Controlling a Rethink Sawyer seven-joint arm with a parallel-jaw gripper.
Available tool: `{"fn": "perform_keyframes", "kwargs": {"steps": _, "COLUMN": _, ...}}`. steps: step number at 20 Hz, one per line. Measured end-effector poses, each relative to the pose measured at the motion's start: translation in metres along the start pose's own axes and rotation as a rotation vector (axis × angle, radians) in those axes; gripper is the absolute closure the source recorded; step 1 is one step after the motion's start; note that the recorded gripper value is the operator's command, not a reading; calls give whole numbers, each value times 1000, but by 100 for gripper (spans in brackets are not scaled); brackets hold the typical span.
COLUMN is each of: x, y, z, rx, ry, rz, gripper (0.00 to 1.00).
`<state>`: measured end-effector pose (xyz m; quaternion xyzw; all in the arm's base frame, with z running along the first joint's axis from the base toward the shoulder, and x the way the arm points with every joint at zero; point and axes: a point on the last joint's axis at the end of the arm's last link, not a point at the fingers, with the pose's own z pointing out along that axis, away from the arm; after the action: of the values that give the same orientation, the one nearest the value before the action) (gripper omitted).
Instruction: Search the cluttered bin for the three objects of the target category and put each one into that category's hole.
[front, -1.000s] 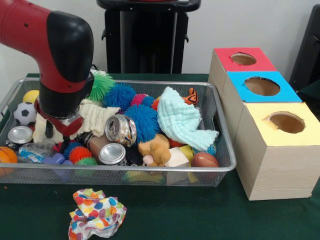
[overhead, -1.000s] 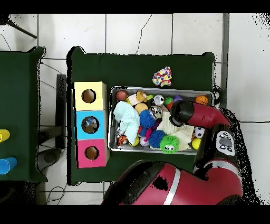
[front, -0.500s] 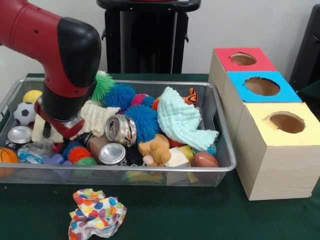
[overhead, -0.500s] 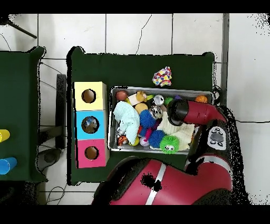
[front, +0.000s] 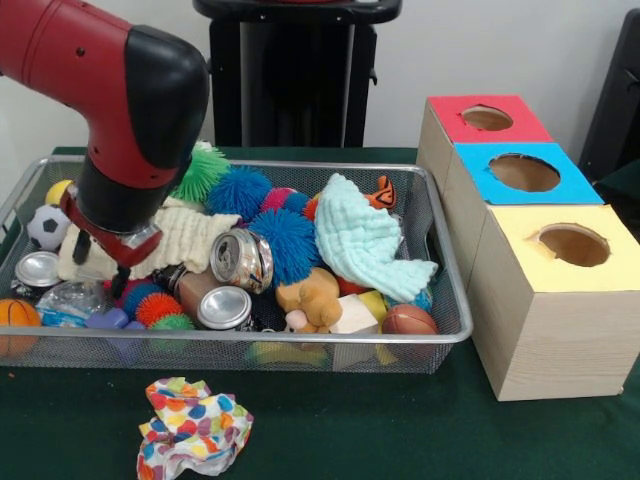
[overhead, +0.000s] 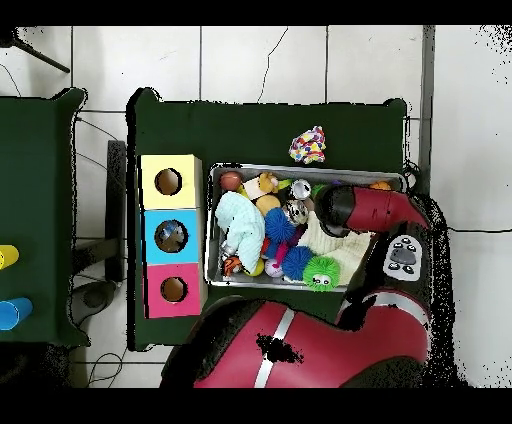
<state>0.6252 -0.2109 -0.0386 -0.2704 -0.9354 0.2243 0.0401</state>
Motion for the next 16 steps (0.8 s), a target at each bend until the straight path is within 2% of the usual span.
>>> {"fn": "perform_keyframes", "kwargs": {"steps": 5, "x": -17, "y": -20, "z": -23, "rx": 73, "ry": 3, "rz": 5, "gripper": 0}}
{"fn": "perform_keyframes", "kwargs": {"steps": 8, "x": -26, "y": -26, "z": -29, "rx": 86, "ry": -6, "rz": 12, "gripper": 0}}
{"fn": "perform_keyframes", "kwargs": {"steps": 14, "x": -51, "y": -31, "z": -35, "rx": 74, "ry": -44, "rz": 32, "gripper": 0}}
{"fn": "perform_keyframes", "kwargs": {"steps": 16, "x": -58, "y": -32, "z": -28, "rx": 32, "ry": -47, "rz": 54, "gripper": 0}}
